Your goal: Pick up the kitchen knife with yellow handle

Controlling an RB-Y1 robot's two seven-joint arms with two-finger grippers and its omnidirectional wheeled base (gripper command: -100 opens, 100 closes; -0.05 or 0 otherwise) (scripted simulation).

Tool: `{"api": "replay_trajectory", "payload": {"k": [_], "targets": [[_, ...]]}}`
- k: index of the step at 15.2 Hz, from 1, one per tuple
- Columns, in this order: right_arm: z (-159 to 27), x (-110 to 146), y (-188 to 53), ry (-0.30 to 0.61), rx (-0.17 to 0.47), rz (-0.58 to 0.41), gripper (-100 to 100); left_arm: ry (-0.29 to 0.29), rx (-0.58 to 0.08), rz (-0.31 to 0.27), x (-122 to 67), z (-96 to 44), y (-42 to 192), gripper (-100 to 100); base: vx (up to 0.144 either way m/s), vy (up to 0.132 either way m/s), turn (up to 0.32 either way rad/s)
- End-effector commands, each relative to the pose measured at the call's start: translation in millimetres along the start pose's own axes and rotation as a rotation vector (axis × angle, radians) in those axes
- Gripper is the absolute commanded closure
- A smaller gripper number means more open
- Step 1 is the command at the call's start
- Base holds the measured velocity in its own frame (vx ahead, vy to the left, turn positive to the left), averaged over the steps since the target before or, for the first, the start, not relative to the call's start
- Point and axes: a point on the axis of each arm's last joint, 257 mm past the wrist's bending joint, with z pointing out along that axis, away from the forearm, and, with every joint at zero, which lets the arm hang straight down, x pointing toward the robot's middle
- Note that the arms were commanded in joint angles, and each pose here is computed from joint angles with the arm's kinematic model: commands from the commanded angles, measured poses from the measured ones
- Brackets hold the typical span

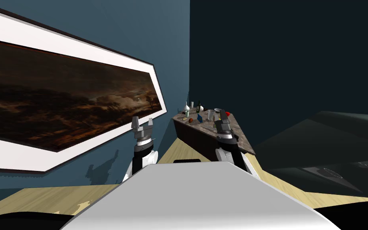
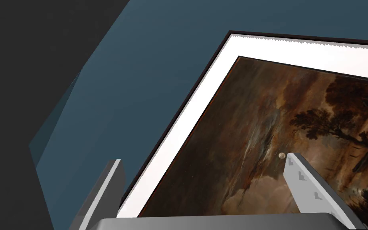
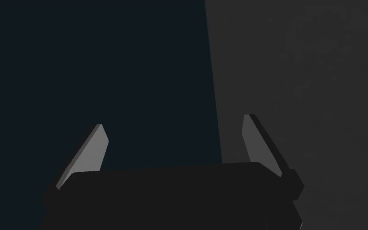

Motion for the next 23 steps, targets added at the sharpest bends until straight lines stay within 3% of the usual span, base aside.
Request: {"api": "replay_trajectory", "payload": {"k": [1, 13, 16, 17, 18, 20, 21, 22, 23], "targets": [[-2.8, 5.1, -3.5, 0.03, 0.004, -0.011, -100, 0.0, 0.0, 0.0, 0.0, 0.0, 0.0, 0, -0.004, 0.01, 0.012], [-49.6, 48.2, -53.1, 0.297, 0.084, -0.11, -100, 0.0, 0.0, 0.0, 0.0, 0.0, 0.0, 0, -0.019, 0.054, 0.032], [-75.7, 60.2, -75.0, 0.395, 0.125, -0.143, -100, 0.0, 0.0, 0.0, 0.0, 0.0, 0.0, 0, -0.021, 0.07, 0.051], [-76.5, 60.9, -75.1, 0.407, 0.123, -0.149, -100, 0.0, 0.0, 0.0, 0.0, 0.0, 0.0, 0, -0.016, 0.072, 0.044], [-91.1, 65.4, -86.6, 0.448, 0.148, -0.161, -100, 0.0, 0.0, 0.0, 0.0, 0.0, 0.0, 0, -0.018, 0.074, 0.051], [-92.5, 66.2, -86.8, 0.467, 0.144, -0.169, -100, 0.0, 0.0, 0.0, 0.0, 0.0, 0.0, 0, -0.013, 0.057, 0.026], [-109.3, 70.1, -98.6, 0.519, 0.169, -0.186, -100, 0.0, 0.0, 0.0, 0.0, 0.0, 0.0, 0, -0.017, 0.049, 0.048], [-110.1, 70.4, -98.8, 0.53, 0.167, -0.19, -100, 0.0, 0.0, 0.0, 0.0, 0.0, 0.0, 0, -0.017, 0.053, 0.049], [-127.9, 73.2, -110.6, 0.577, 0.193, -0.205, -100, 0.0, 0.0, 0.0, 0.0, 0.0, 0.0, 0, -0.021, 0.07, 0.075]]}}
